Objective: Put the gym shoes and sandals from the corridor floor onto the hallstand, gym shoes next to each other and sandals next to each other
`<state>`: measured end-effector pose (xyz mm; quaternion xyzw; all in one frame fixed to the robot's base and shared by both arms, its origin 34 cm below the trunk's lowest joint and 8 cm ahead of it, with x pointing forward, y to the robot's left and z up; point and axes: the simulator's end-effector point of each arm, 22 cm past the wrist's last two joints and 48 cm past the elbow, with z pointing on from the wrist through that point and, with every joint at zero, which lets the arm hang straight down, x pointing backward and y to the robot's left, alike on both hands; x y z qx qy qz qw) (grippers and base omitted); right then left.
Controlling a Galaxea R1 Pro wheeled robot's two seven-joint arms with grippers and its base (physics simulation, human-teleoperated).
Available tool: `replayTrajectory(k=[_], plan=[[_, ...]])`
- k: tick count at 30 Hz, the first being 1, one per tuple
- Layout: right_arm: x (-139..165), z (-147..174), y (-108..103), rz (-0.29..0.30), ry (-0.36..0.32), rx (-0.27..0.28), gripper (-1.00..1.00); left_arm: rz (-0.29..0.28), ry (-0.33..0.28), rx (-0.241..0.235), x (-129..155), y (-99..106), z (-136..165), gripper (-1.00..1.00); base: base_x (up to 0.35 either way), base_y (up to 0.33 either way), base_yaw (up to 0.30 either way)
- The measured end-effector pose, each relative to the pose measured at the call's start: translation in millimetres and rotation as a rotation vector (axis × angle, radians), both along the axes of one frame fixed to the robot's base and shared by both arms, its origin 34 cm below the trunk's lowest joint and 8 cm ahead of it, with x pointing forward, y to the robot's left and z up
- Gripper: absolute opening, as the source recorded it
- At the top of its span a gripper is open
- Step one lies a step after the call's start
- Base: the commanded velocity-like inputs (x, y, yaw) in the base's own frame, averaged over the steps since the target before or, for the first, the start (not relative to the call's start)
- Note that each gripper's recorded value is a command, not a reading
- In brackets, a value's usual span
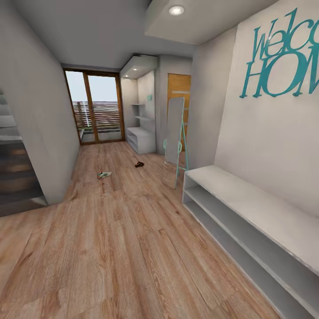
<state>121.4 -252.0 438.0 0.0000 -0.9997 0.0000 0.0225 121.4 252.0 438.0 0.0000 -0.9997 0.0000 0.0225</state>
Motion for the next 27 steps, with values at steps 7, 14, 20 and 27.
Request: replayTrajectory(k=[7,14,20,27], plan=[[14,0,-1,-0.004,-0.027,0.002,1.00,0.001,-0.033,-0.014,18,-10,0,1.00,0.000,0.000,0.000],[32,0,-2,-0.007,-0.065,0.000,1.00,0.002,-0.081,-0.014,39,-10,0,1.00,0.000,0.004,0.000],[49,0,-2,-0.007,-0.100,0.001,1.00,0.003,-0.102,-0.013,48,-10,0,1.00,-0.027,0.191,0.000],[63,1,-1,-0.006,-0.128,0.002,1.00,0.004,-0.123,-0.013,54,-10,0,1.00,-0.069,0.287,0.077]])
